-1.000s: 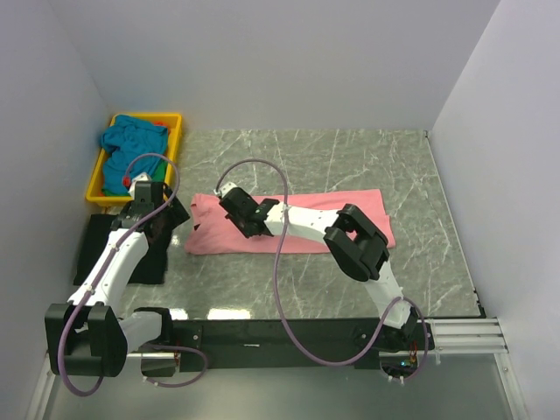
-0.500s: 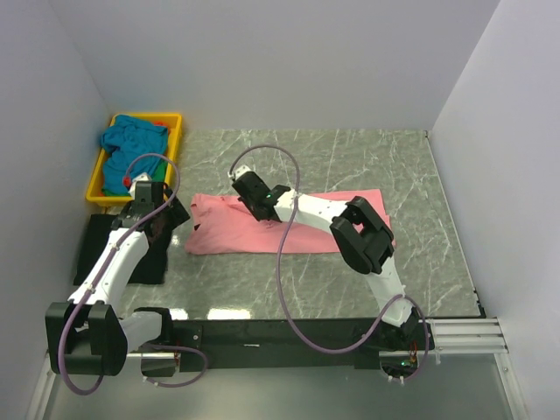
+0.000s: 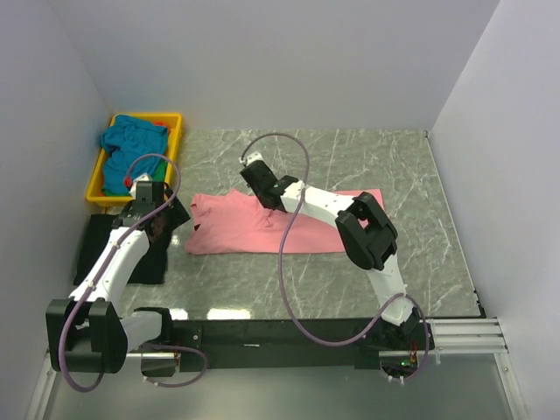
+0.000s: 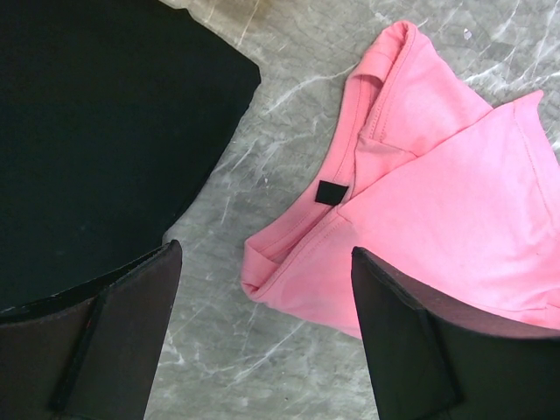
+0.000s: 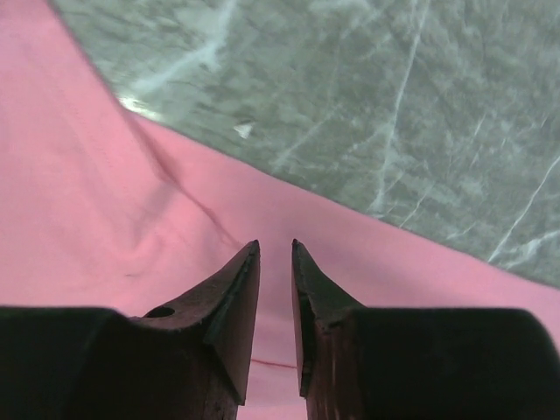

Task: Fold and stack the t-shirts
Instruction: Fold the tshirt

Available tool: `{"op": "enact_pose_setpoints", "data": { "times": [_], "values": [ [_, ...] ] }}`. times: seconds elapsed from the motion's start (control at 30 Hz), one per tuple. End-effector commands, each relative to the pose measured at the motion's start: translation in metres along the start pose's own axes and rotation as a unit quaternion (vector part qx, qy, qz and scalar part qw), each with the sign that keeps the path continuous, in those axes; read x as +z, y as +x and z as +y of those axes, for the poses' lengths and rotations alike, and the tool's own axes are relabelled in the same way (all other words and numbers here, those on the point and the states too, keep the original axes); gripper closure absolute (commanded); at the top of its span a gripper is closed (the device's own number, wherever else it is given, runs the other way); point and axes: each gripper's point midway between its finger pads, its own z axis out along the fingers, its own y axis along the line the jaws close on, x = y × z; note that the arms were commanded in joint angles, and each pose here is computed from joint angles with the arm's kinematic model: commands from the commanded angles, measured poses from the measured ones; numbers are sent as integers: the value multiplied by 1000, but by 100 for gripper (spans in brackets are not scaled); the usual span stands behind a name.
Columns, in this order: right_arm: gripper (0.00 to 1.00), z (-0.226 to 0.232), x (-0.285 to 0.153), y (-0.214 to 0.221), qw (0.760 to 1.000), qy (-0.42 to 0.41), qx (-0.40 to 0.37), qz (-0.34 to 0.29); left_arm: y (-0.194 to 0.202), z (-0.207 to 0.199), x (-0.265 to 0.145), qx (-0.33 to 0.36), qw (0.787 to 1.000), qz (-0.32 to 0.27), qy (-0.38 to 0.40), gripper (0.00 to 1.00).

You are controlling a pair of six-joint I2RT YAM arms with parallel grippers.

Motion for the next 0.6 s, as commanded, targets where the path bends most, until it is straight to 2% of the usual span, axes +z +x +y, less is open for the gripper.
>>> {"op": "enact_pose_setpoints", "data": {
  "times": [0.0,0.17,0.3,0.37,0.4,0.5,0.57],
  "values": [
    [71,-36,-12,7,997,22,74,11,-7,-3,0,6,1000,-11,5,16],
    [70,-66,-30,26,987,11,157,12,2,-2,5,5,1000,8,3,15],
    [61,-99,-50,65,974,4,222,33,15,-1,9,-2,999,36,-1,14],
    [59,-120,-60,77,966,11,256,36,19,2,11,-8,999,46,-9,14],
    [59,-122,-62,97,964,13,260,54,21,2,11,-10,999,50,-12,14],
    [58,-133,-71,125,954,10,289,75,31,2,16,-22,997,72,-16,16],
    [58,-134,-76,143,951,10,295,89,41,2,22,-34,995,95,-22,23]
  ]
}}
